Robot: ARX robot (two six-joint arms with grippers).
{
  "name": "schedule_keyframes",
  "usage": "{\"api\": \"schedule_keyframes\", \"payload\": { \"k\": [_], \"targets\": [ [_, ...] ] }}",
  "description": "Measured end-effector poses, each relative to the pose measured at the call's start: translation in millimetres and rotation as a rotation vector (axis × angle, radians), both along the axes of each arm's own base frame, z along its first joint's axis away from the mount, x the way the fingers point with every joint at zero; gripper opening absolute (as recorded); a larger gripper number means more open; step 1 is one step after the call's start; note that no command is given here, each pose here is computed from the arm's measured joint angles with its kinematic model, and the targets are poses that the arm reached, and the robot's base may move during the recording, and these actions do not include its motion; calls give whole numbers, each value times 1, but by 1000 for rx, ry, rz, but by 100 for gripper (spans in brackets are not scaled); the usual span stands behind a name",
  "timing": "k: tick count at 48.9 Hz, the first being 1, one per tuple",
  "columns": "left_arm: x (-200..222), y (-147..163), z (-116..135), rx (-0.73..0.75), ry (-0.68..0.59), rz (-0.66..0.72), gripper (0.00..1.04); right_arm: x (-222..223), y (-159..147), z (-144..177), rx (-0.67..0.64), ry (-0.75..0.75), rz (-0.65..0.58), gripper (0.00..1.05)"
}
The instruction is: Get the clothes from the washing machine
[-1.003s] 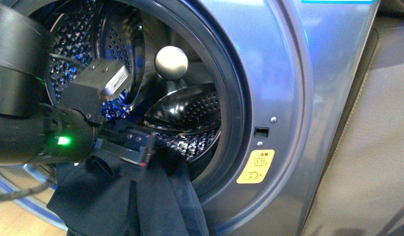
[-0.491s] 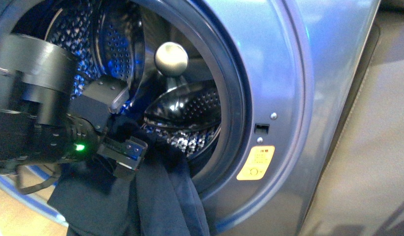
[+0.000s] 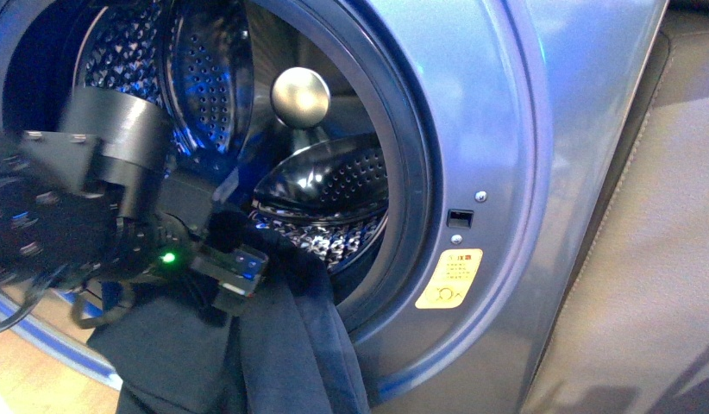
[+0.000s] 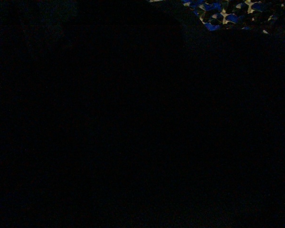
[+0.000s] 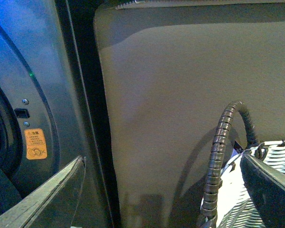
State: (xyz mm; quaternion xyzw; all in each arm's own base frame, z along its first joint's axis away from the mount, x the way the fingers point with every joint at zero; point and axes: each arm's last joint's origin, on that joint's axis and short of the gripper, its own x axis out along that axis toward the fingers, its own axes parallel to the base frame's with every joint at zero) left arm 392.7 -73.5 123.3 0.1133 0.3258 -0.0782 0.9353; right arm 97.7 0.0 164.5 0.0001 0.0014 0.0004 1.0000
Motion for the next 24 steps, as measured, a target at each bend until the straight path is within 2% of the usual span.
{"api": "schedule_keyframes", "payload": {
  "k": [15, 24],
  "targets": [
    [-6, -18, -5, -182, 88, -41, 98, 0, 0, 0, 0, 0, 0, 97],
    [-9, -31, -3, -227, 103, -80, 98, 0, 0, 0, 0, 0, 0, 97]
  ]
}}
